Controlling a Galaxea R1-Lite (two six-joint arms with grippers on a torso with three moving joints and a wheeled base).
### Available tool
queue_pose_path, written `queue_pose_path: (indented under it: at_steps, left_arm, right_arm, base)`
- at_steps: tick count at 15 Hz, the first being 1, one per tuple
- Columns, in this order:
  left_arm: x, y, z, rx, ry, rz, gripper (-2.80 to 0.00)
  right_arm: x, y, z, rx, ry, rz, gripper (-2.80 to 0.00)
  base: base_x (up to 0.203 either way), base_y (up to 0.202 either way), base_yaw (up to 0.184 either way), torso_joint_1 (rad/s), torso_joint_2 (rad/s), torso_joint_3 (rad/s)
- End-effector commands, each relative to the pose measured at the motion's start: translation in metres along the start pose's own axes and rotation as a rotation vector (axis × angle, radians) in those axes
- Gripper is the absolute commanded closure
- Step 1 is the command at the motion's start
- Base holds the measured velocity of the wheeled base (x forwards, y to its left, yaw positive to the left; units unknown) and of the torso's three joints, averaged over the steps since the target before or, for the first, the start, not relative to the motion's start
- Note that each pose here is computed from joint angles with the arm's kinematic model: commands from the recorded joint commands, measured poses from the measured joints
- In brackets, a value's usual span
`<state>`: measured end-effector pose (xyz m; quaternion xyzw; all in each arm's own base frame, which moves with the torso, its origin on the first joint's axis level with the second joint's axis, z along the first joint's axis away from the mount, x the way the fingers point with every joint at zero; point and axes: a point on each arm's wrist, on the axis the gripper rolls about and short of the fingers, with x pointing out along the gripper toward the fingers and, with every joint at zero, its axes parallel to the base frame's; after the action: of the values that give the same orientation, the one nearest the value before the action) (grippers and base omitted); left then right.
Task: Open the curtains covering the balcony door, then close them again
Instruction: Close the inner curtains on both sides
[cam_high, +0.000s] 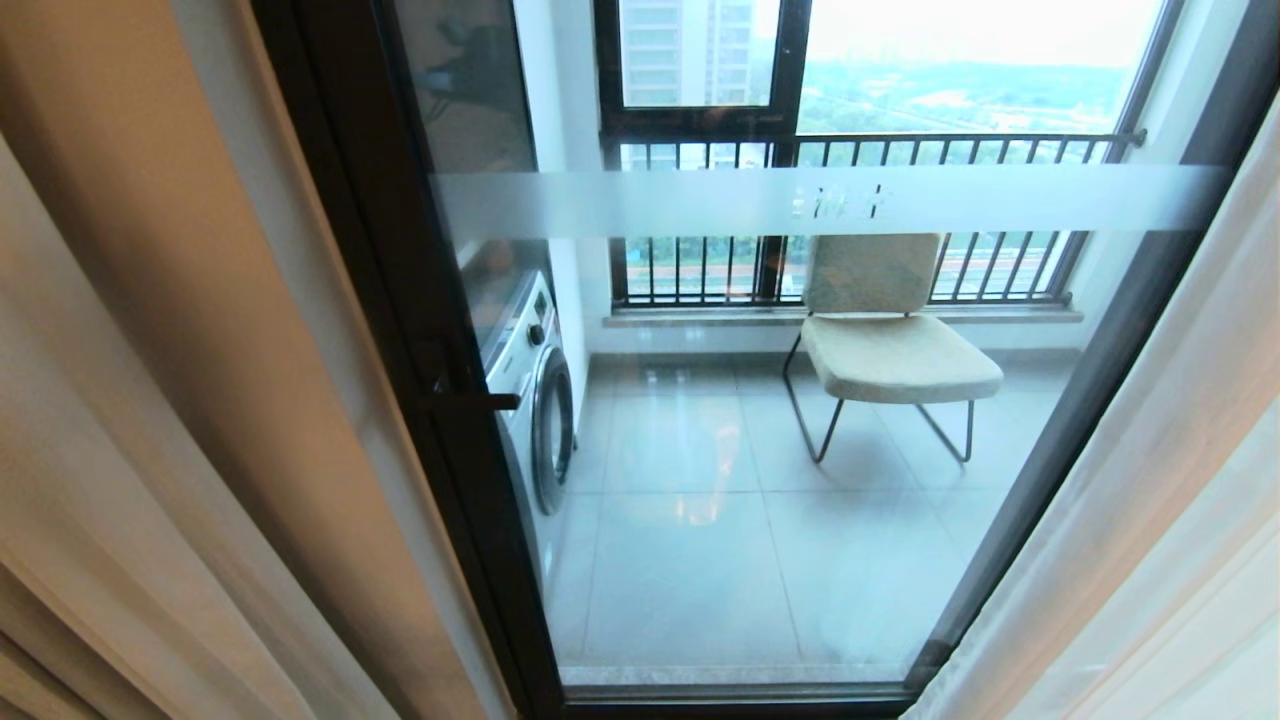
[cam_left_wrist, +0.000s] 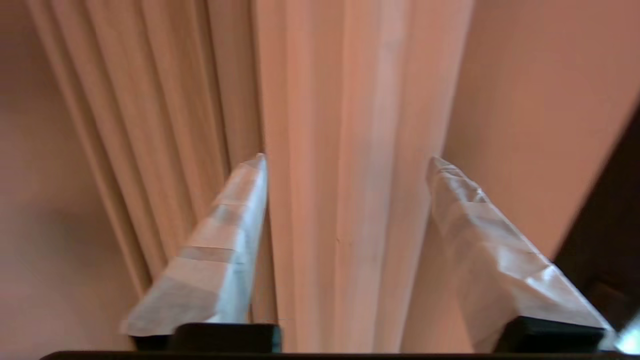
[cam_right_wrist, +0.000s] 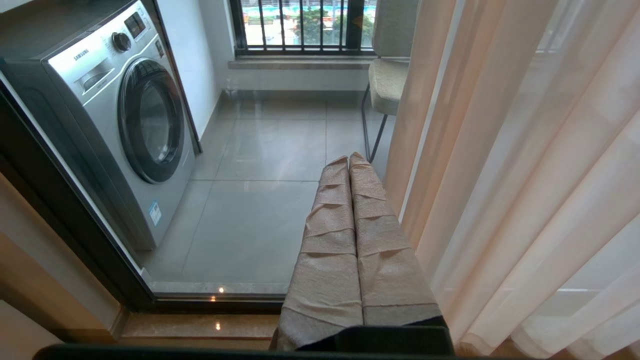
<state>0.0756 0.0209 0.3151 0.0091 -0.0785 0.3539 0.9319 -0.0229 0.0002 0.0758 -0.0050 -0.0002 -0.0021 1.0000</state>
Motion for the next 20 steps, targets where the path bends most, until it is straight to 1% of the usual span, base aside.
queue_pose_path:
  at_steps: [1,6,10,12,14,17,20]
  left_arm:
    - [0.025,-0.011,-0.003,0.037,0.044,0.051,-2.80]
    - [0.056,-0.023,0.002,0.013,0.059,0.088,-2.80]
    - [0.091,-0.024,0.003,0.019,0.050,0.089,-2.80]
    - [0.107,-0.027,0.003,0.004,0.041,0.077,-2.80]
    - [0.118,-0.027,0.001,0.005,0.048,0.072,-2.80]
    - [0.139,-0.025,-0.003,0.007,0.038,0.101,-2.80]
    - [0.156,-0.028,-0.002,0.004,0.028,0.109,-2.80]
  right_arm:
    - [0.000,0.000,0.000,-0.001,0.002,0.001,0.00]
    - [0.000,0.000,0.000,-0.001,0.002,0.000,0.00]
    - [0.000,0.000,0.000,-0.001,0.002,0.000,0.00]
    - [0.000,0.000,0.000,-0.001,0.002,0.000,0.00]
    - [0.000,0.000,0.000,-0.001,0.002,0.000,0.00]
    - [0.000,0.000,0.000,-0.001,0.002,0.000,0.00]
    - [0.000,0.000,0.000,-0.001,0.002,0.000,0.00]
  base:
    - [0.000,0.000,0.000,0.000,0.00,0.000]
    - [0.000,0.000,0.000,0.000,0.00,0.000]
    - [0.000,0.000,0.000,0.000,0.00,0.000]
    - [0.000,0.000,0.000,0.000,0.00,0.000]
    - [0.000,0.000,0.000,0.000,0.00,0.000]
    - [0.000,0.000,0.000,0.000,0.00,0.000]
    - [0.000,0.000,0.000,0.000,0.00,0.000]
